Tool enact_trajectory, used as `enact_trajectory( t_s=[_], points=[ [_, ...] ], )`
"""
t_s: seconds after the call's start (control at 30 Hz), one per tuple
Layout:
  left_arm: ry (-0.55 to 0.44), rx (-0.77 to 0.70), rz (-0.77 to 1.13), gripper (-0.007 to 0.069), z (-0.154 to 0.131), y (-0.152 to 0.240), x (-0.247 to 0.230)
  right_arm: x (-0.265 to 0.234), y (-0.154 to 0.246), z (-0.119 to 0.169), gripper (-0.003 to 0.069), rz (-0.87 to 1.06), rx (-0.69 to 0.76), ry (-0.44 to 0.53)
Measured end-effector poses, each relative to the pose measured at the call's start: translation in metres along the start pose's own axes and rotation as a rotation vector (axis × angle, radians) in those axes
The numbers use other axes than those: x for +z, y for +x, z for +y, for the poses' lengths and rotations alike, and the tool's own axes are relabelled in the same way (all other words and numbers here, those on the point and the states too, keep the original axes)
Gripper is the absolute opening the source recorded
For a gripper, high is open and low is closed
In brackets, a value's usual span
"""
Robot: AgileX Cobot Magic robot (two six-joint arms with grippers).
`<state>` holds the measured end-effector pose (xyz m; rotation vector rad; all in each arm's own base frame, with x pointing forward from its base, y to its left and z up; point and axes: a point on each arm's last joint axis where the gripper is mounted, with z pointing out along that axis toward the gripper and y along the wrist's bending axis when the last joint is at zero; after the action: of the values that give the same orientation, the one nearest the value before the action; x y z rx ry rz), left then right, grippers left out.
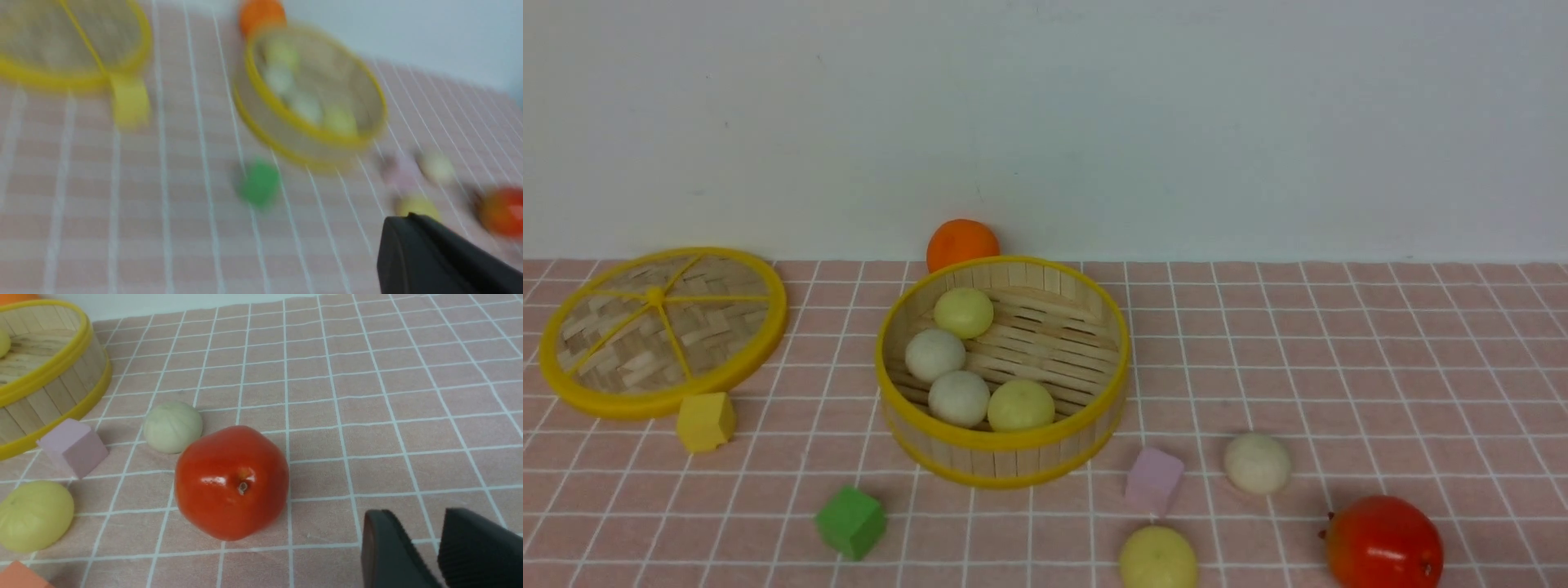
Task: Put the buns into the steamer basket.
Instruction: Use the right arm to grab a steamed stuffed bun
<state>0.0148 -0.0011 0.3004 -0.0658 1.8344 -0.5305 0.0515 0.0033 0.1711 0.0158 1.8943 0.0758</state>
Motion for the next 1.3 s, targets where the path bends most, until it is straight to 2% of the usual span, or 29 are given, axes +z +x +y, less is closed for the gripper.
enact_trajectory(
  t_s=[0.1,0.17,0.3,0.4,0.6,1.3],
  points=[
    [-0.042,0.079,-0.058,0.0012,0.008,0.018,0.012,0.0,0.0,0.0,0.024,0.0,0.0,0.0],
    [-0.12,0.146,-0.038,0.0012,0.022,0.045,0.031,0.0,0.0,0.0,0.024,0.0,0.0,0.0],
    [-0.22,0.139,0.063,0.0012,0.044,0.087,0.054,0.0,0.0,0.0,0.024,0.0,0.001,0.0],
    [-0.256,0.14,0.076,0.0012,0.053,0.103,0.061,0.0,0.0,0.0,0.024,0.0,0.001,0.0],
    [-0.254,0.153,0.008,0.0012,0.054,0.101,0.064,0.0,0.0,0.0,0.024,0.0,0.001,0.0],
    [-0.251,0.151,0.003,0.0012,0.054,0.101,0.064,0.0,0.0,-0.001,0.024,-0.003,-0.017,0.007]
  ],
)
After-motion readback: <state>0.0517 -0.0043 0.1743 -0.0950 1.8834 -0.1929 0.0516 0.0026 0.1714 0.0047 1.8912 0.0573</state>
